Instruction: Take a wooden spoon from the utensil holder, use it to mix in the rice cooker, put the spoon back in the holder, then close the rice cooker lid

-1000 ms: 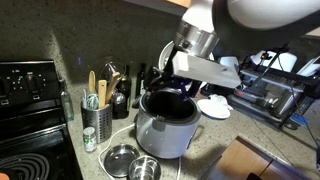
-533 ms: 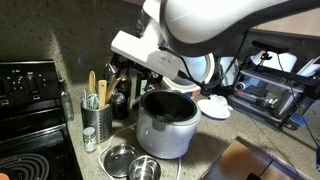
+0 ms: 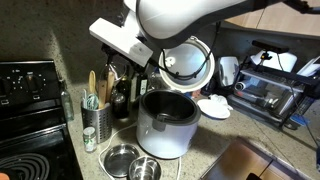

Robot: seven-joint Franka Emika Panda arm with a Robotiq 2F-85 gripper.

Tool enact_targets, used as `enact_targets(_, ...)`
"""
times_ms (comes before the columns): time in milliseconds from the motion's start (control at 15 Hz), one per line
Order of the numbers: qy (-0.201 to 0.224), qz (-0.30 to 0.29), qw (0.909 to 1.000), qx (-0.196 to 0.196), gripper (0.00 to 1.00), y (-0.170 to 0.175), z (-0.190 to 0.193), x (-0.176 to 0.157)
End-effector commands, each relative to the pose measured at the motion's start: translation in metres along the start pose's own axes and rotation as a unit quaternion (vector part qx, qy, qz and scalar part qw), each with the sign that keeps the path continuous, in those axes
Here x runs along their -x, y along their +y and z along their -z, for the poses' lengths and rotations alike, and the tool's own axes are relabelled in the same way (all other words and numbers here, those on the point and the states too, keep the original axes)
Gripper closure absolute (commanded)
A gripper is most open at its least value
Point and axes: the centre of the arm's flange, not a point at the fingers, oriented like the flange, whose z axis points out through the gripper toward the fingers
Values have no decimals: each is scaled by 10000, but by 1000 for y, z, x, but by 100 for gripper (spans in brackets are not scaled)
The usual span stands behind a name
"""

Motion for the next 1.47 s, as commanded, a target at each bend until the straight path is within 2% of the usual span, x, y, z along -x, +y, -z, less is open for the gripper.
enact_targets(0,62,-106,9999,-68,0,-23,17,2)
enact_targets(200,114,-93,9999,-88,0,-27,32,7)
enact_targets(400,141,-174,9997,95,0,-22,31,10)
enact_targets(1000,-49,-507,9971,574,0,17,-39,13)
enact_targets(1067,-80,-520,9968,606,0,19,-43,25)
enact_targets(1400,-126,-687,9959,583,0,20,-68,38)
